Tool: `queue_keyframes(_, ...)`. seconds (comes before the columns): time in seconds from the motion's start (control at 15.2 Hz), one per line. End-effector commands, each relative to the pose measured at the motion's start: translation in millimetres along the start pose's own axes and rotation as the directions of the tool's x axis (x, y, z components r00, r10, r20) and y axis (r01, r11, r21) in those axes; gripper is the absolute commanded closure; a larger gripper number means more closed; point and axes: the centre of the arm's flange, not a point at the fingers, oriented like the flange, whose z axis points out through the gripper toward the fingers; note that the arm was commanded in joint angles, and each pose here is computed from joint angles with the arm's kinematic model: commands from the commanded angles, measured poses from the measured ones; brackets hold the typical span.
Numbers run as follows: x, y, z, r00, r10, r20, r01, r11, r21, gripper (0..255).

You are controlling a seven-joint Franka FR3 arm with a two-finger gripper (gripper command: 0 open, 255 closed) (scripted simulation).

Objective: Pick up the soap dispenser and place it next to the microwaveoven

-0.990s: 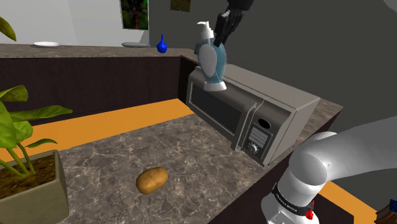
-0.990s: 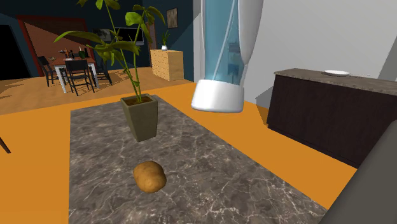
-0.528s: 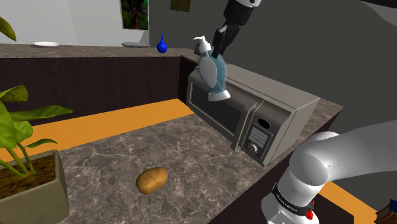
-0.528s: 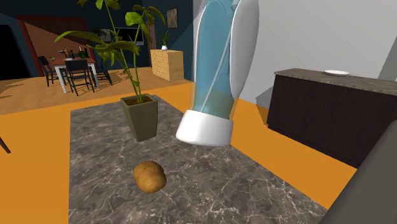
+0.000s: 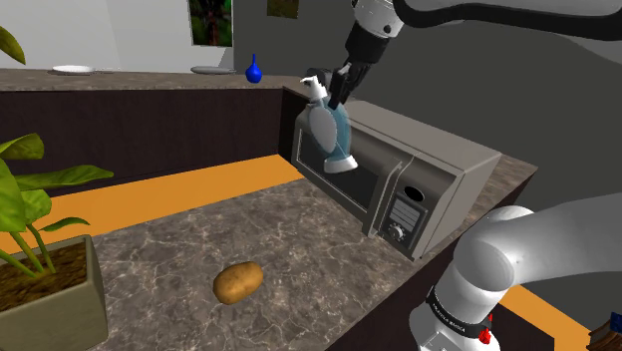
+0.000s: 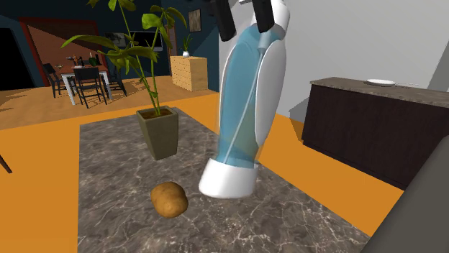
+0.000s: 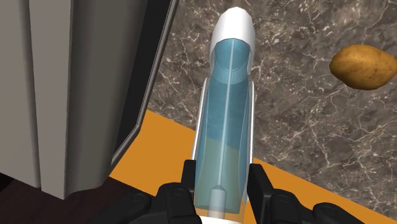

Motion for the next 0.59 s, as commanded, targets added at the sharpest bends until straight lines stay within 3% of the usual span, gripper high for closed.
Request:
queue_keyframes(0.0, -4, -1, 10, 1.0, 0.0, -0.001, 0.0, 1.0, 0.0, 255)
queue_keyframes(0.53, -18, -8, 50, 1.0, 0.0, -0.001, 0.0, 1.0, 0.0, 255)
